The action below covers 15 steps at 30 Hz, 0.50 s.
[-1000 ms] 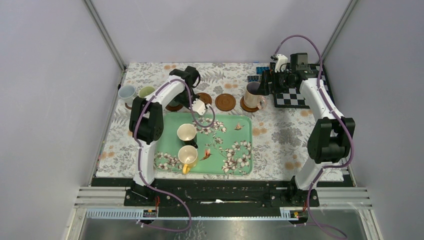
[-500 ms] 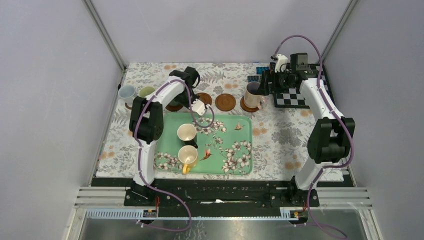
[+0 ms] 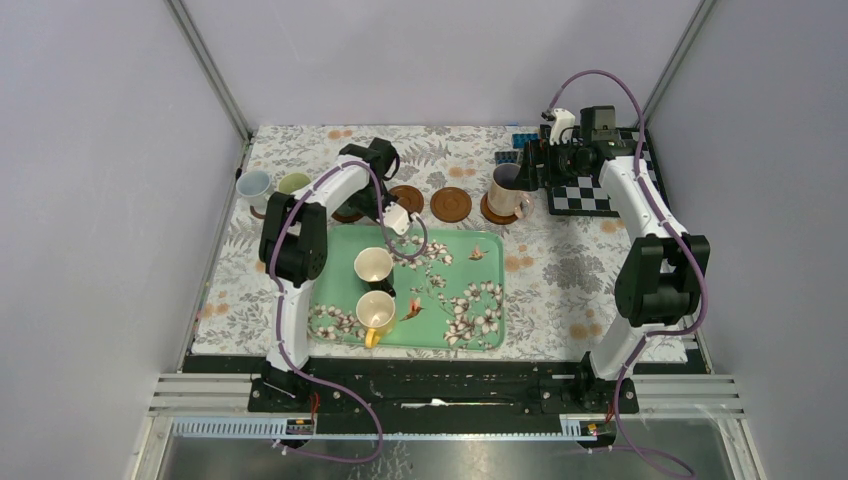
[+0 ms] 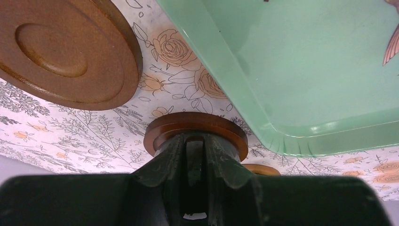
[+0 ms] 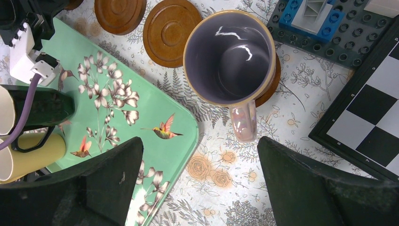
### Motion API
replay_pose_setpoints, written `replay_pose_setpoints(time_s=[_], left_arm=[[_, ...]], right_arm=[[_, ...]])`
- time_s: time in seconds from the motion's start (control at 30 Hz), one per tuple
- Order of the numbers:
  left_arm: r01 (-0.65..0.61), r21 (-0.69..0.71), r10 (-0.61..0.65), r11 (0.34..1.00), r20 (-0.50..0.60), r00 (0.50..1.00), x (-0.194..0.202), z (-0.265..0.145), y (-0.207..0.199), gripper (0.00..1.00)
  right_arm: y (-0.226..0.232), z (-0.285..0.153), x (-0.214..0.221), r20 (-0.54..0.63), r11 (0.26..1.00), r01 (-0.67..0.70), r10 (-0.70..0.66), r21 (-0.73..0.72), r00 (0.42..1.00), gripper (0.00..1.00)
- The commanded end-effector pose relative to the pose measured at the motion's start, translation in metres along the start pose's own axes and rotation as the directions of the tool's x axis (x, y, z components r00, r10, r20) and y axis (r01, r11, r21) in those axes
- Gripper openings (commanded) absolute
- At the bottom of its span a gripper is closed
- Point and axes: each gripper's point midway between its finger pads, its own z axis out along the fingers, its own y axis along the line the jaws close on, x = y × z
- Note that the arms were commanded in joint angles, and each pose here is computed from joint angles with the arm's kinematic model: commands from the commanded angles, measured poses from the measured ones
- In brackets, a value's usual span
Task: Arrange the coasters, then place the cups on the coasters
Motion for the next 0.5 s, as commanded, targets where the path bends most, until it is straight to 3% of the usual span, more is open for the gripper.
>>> replay_pose_setpoints(time_s=[0.0, 0.17, 0.47], left_arm=[[-0.023, -0.023, 0.022, 0.999, -0.037, 0.999, 0.009, -0.012, 0.002, 0.19], [-0.022, -0.023, 0.021, 0.999, -0.046, 0.999, 0.011, -0.015, 0.001, 0.36], [-0.009, -0.110, 0.008, 0.994, -0.015, 1.000, 0.000, -0.059, 0.016, 0.47]], right_arm=[[0.000, -0.003, -0.013, 0.024, 1.000, 0.016, -0.016, -0.001, 1.000, 0.98], [0.000, -0.003, -0.013, 0.025, 1.000, 0.014, -0.014, -0.002, 1.000, 0.98], [0.000, -0.002, -0.013, 0.024, 1.000, 0.016, -0.016, -0.005, 1.000, 0.98]])
